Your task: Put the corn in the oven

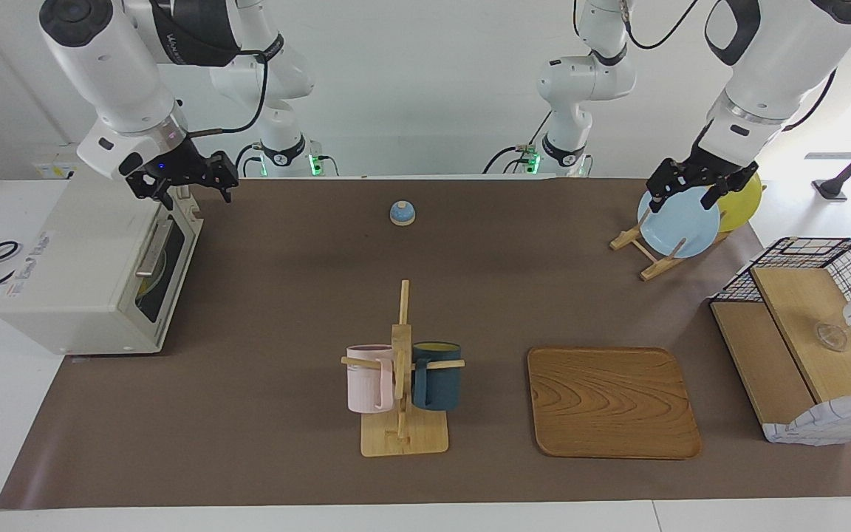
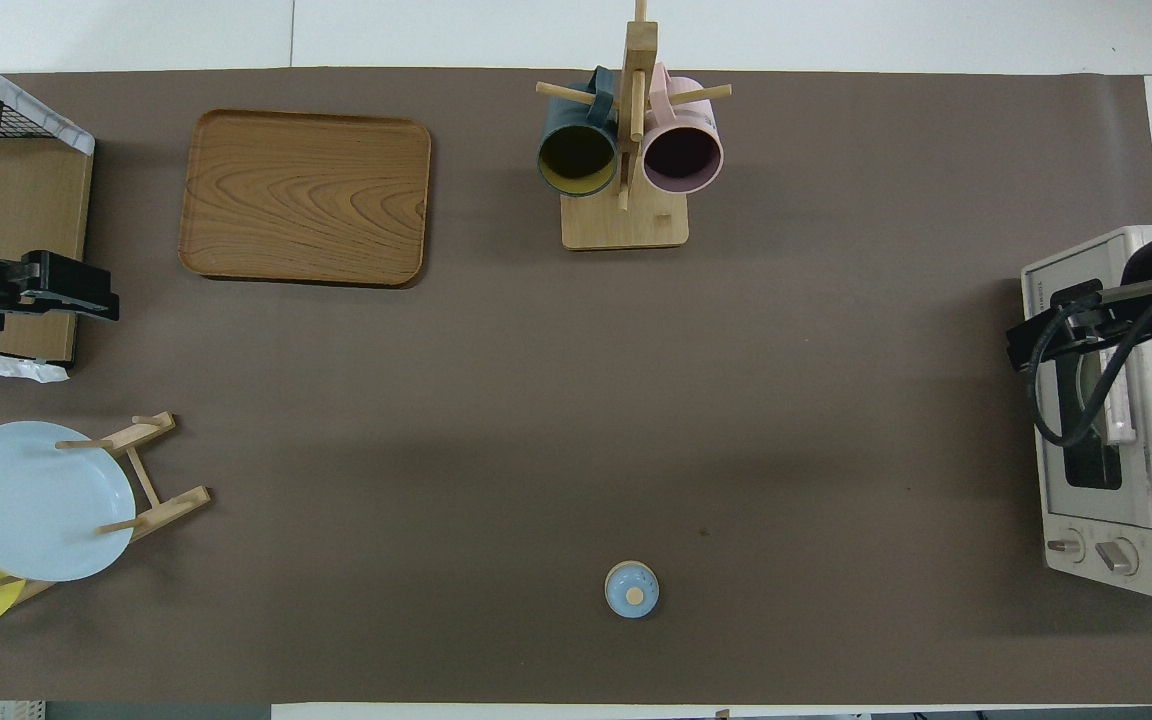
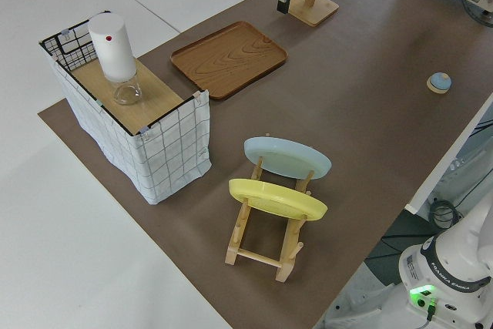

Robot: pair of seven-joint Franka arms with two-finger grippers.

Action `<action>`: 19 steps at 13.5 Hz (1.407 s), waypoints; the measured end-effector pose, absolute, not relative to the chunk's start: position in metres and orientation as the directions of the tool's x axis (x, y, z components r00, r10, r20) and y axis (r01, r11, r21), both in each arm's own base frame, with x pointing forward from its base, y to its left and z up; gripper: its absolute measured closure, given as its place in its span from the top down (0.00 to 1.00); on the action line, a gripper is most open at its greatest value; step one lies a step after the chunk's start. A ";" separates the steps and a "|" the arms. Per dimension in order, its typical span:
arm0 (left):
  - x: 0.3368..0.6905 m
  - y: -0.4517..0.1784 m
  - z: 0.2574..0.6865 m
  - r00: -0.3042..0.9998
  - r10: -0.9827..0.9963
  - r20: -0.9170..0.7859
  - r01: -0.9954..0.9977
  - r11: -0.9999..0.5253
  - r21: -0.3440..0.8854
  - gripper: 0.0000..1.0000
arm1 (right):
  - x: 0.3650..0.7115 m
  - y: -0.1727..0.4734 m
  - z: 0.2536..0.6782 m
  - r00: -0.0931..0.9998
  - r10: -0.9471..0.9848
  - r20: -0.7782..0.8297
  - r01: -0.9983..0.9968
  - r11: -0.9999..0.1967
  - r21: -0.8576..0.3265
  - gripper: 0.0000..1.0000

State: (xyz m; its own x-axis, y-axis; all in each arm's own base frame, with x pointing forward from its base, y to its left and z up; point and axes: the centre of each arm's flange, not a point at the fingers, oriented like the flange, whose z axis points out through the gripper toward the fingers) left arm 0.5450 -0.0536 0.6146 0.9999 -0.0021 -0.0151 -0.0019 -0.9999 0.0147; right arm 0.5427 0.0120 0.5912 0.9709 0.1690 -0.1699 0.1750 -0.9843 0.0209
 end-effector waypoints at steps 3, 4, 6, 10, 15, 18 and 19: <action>0.545 -0.054 0.615 1.000 -0.002 -0.015 -0.002 -1.000 0.015 1.00 | 0.542 0.017 0.594 0.970 0.176 -0.166 0.182 -0.983 0.021 1.00; 0.545 -0.054 0.615 1.000 -0.002 -0.015 -0.002 -1.000 0.015 1.00 | 0.541 0.026 0.598 0.972 0.176 -0.158 0.182 -0.983 0.025 1.00; 0.545 -0.054 0.615 1.000 -0.002 -0.015 -0.002 -1.000 0.015 1.00 | 0.534 0.045 0.609 0.977 0.163 -0.140 0.169 -0.985 0.035 1.00; 0.545 -0.054 0.615 1.000 -0.002 -0.015 -0.002 -1.000 0.015 1.00 | 0.525 0.045 0.616 0.980 0.151 -0.129 0.158 -0.987 0.038 1.00; 0.545 -0.054 0.615 1.000 -0.002 -0.015 -0.002 -1.000 0.015 1.00 | 0.525 0.039 0.615 0.985 0.118 -0.130 0.124 -0.991 0.040 1.00; 0.545 -0.054 0.615 1.000 -0.002 -0.015 -0.002 -1.000 0.015 1.00 | 0.526 0.023 0.615 0.988 0.088 -0.128 0.094 -0.995 0.040 1.00; 0.545 -0.054 0.615 1.000 -0.002 -0.015 -0.002 -1.000 0.015 1.00 | 0.527 0.020 0.615 0.988 0.083 -0.128 0.089 -0.995 0.040 1.00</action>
